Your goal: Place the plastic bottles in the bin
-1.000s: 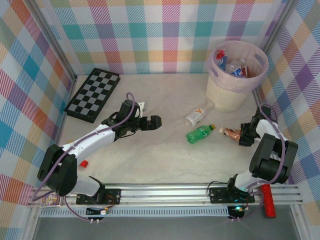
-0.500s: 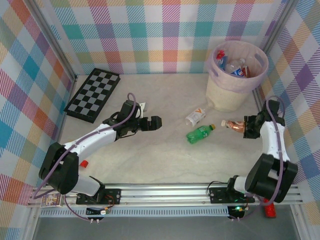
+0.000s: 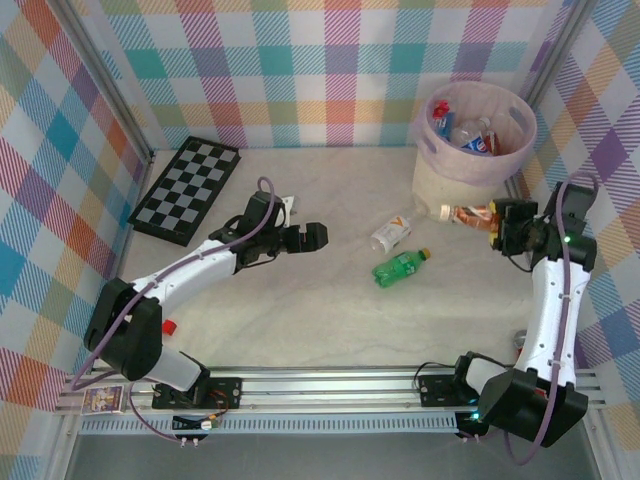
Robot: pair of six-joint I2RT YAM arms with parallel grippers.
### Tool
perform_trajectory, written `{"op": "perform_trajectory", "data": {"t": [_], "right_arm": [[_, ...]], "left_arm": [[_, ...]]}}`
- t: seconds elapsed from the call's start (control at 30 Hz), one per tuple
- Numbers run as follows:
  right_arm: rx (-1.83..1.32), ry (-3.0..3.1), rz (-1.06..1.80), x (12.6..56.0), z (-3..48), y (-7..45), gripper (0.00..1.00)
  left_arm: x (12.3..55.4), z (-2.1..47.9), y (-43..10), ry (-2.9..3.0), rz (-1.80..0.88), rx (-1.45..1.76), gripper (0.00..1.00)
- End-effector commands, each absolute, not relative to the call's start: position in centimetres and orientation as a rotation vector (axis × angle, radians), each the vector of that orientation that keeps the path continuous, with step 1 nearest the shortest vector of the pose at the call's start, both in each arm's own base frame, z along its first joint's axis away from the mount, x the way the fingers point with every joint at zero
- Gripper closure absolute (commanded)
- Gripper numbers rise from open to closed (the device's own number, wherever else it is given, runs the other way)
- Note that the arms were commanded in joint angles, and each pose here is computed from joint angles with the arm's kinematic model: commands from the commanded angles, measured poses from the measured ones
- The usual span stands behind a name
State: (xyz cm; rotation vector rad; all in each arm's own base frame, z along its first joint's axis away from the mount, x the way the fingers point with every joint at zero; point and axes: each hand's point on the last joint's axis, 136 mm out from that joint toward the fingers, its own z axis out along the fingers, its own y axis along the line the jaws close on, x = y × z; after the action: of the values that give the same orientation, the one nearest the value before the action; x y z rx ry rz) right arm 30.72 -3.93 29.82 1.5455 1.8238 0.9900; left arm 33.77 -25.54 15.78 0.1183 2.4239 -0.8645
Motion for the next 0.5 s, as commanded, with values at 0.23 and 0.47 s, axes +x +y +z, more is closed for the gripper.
{"op": "perform_trajectory", "data": {"t": [0.23, 0.47], "right_arm": [[1.335, 1.548, 1.117, 38.4, 41.7, -7.2, 0.55], [1.339, 1.435, 1.14, 44.4, 42.2, -9.7, 0.56]], "left_arm": [[33.9, 17.0, -25.9, 2.402, -0.943, 0.078, 0.0], [33.1, 17.9, -25.1, 2.386, -0.929, 0.073, 0.0]]}}
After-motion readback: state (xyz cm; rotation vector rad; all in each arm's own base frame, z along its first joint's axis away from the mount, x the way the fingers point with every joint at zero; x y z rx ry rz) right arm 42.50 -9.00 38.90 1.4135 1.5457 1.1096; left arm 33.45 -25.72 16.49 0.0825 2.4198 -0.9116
